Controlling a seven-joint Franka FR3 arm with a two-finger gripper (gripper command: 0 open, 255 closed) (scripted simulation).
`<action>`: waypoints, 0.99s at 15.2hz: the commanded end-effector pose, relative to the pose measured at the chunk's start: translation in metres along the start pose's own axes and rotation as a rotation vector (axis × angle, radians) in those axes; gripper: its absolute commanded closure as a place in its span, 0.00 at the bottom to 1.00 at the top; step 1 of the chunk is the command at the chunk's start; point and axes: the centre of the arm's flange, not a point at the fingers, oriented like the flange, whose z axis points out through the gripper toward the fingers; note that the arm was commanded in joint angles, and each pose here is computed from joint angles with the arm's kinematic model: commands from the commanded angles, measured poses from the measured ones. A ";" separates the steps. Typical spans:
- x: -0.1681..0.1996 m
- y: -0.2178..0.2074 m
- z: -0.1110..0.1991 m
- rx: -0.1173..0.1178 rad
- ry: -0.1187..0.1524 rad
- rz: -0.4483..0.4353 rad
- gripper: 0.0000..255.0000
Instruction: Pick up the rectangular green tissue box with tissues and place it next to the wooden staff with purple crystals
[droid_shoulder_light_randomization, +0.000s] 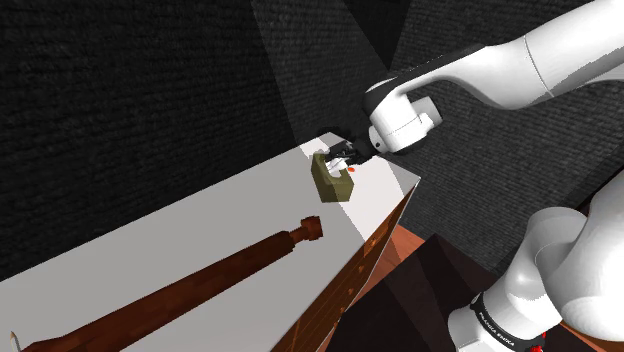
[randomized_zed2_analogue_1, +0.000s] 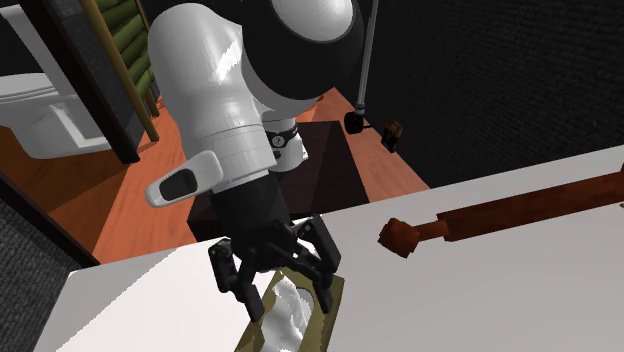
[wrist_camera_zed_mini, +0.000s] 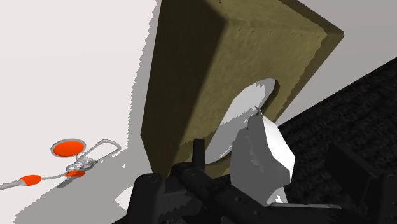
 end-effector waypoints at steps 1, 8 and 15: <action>0.000 0.000 0.000 0.000 0.000 0.000 0.00; 0.000 0.000 0.000 0.000 0.000 0.000 1.00; 0.008 -0.007 -0.012 0.000 0.000 0.000 1.00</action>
